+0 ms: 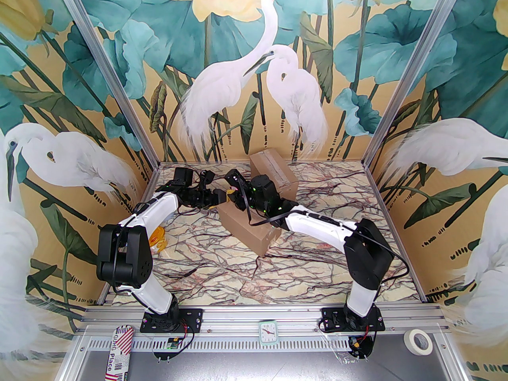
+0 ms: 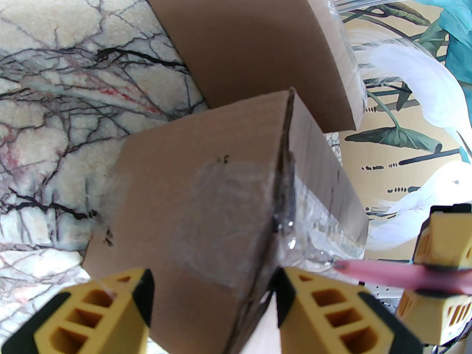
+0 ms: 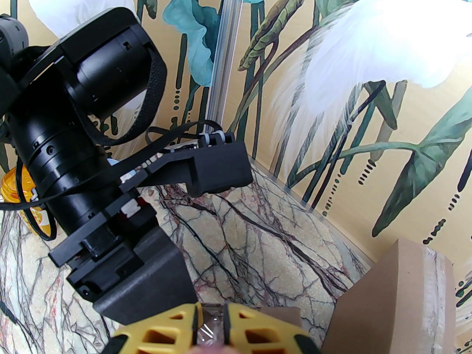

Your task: Unpack the express box

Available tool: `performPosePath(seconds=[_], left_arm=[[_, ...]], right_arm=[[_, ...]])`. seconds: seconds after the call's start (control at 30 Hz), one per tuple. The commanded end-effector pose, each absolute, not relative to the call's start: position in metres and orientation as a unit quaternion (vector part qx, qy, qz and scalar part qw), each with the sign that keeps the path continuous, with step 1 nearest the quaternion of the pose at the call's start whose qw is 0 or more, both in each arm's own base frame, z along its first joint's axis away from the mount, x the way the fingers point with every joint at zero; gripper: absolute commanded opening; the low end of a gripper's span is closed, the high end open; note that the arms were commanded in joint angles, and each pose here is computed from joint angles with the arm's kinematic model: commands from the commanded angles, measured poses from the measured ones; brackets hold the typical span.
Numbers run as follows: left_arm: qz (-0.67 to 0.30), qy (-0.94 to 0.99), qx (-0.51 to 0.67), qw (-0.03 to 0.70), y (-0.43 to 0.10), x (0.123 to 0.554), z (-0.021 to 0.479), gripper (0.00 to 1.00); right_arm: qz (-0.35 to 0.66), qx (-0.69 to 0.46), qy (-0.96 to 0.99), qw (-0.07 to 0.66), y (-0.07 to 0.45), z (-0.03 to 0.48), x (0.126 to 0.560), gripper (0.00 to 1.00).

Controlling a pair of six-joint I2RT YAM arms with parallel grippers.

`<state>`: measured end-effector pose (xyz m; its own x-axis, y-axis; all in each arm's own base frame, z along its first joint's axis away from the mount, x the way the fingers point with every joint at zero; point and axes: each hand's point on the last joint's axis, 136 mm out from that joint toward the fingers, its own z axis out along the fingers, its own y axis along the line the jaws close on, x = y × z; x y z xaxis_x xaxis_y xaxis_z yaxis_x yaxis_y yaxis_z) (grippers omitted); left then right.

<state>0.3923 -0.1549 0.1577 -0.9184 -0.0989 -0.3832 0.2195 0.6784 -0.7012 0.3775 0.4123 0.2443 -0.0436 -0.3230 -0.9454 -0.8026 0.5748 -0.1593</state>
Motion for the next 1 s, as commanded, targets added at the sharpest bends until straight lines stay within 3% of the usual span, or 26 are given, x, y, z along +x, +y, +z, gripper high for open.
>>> performPosePath(seconds=[0.0, 0.97], left_arm=[[-0.342, 0.925, 0.0, 0.168, -0.132, 0.392, 0.12, 0.59], [-0.325, 0.933, -0.008, 0.151, -0.127, 0.389, 0.112, 0.57]], right_arm=[[0.174, -0.413, 0.713, 0.54, 0.389, 0.231, 0.377, 0.0], [0.166, -0.41, 0.701, 0.559, 0.376, 0.241, 0.369, 0.0]])
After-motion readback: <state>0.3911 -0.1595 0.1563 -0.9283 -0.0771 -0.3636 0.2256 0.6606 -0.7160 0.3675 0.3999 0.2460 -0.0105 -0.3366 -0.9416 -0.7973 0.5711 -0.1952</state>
